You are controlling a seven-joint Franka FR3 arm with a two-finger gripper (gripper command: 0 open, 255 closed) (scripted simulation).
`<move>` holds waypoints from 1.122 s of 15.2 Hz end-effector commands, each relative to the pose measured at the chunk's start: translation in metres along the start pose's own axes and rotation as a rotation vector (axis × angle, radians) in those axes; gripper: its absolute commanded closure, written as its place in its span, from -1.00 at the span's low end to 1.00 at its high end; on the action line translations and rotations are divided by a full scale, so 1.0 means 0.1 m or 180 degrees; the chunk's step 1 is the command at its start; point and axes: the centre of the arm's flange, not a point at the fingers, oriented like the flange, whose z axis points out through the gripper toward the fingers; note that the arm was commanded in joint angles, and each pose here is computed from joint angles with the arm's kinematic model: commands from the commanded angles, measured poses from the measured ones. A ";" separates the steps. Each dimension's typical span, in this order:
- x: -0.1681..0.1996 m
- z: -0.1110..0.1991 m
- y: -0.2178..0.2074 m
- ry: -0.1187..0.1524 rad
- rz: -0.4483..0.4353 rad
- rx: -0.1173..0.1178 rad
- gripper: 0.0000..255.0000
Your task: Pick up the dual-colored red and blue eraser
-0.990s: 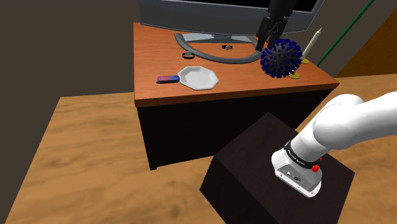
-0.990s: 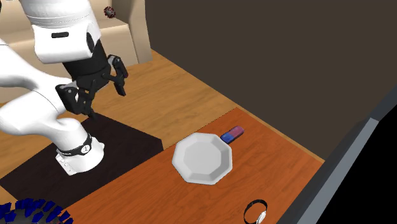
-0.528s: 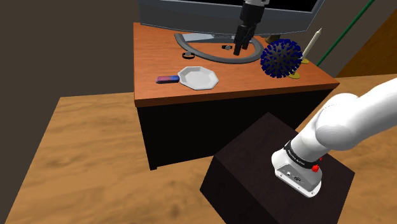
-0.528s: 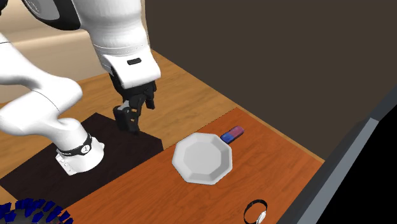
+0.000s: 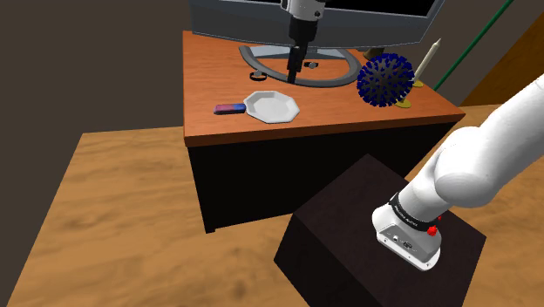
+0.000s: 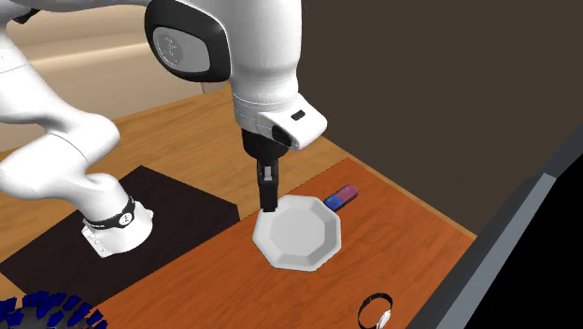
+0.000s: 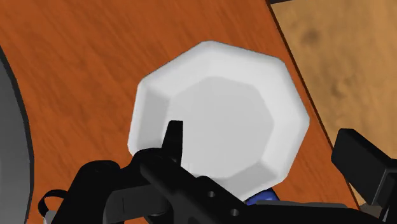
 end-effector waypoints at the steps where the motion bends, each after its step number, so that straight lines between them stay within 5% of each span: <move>1: 0.23 0.10 -0.03 -0.0001 -0.0226 -0.0020 -1.00; 17: 1.85 0.94 -0.84 -0.0014 -0.1844 -0.0171 -1.00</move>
